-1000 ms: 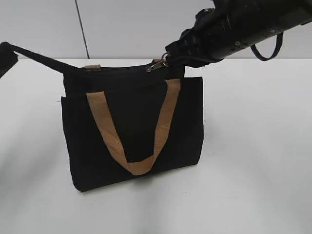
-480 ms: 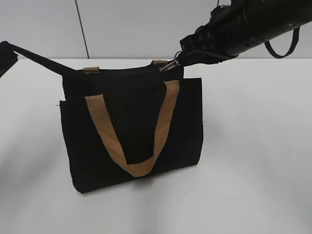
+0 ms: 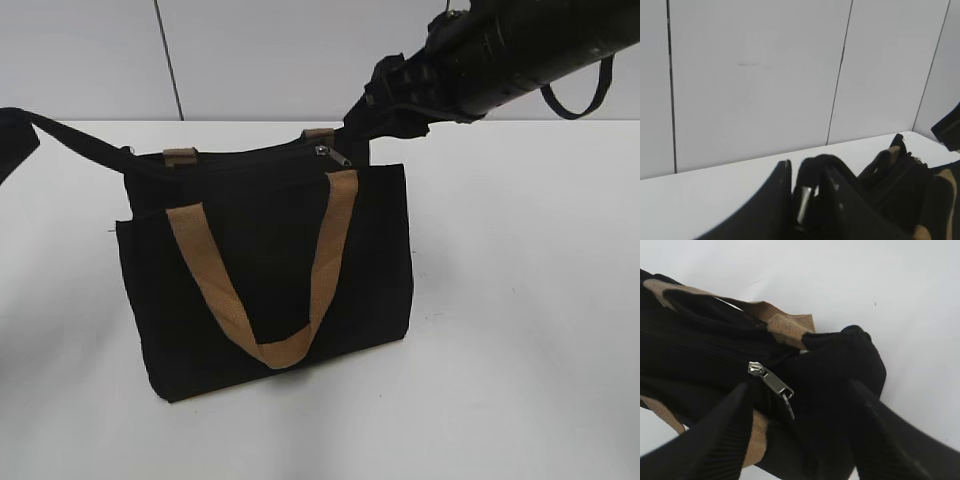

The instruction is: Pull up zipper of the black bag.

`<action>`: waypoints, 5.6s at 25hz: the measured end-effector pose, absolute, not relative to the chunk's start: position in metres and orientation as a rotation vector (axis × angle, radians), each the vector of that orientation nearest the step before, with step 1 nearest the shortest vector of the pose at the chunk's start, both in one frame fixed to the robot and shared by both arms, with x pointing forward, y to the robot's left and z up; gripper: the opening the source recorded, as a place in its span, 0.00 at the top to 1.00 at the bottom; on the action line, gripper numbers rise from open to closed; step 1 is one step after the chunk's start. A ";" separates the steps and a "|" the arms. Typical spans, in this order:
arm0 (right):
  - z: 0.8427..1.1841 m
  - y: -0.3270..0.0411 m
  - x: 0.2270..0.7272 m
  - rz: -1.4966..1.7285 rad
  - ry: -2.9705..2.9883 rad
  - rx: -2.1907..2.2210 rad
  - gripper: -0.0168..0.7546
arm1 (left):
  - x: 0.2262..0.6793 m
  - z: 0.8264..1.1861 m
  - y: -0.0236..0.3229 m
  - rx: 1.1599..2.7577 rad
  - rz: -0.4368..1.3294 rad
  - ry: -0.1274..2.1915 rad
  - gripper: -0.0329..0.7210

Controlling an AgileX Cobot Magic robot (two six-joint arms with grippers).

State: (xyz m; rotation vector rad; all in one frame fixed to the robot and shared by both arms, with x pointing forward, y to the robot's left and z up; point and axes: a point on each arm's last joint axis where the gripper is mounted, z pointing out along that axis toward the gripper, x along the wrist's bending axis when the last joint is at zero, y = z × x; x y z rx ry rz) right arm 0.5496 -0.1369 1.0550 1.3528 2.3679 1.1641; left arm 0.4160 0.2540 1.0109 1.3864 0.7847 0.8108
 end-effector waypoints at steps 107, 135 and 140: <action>1.047 -0.284 0.233 0.959 1.690 1.469 0.39 | 0.229 1.060 0.297 1.619 0.979 1.427 0.38; 1.047 -0.284 0.233 0.966 1.687 1.467 0.39 | 0.228 1.060 0.293 1.605 0.918 1.405 0.41; 1.047 -0.284 0.233 0.965 1.689 1.464 0.39 | 0.228 1.060 0.292 1.613 0.891 1.381 0.41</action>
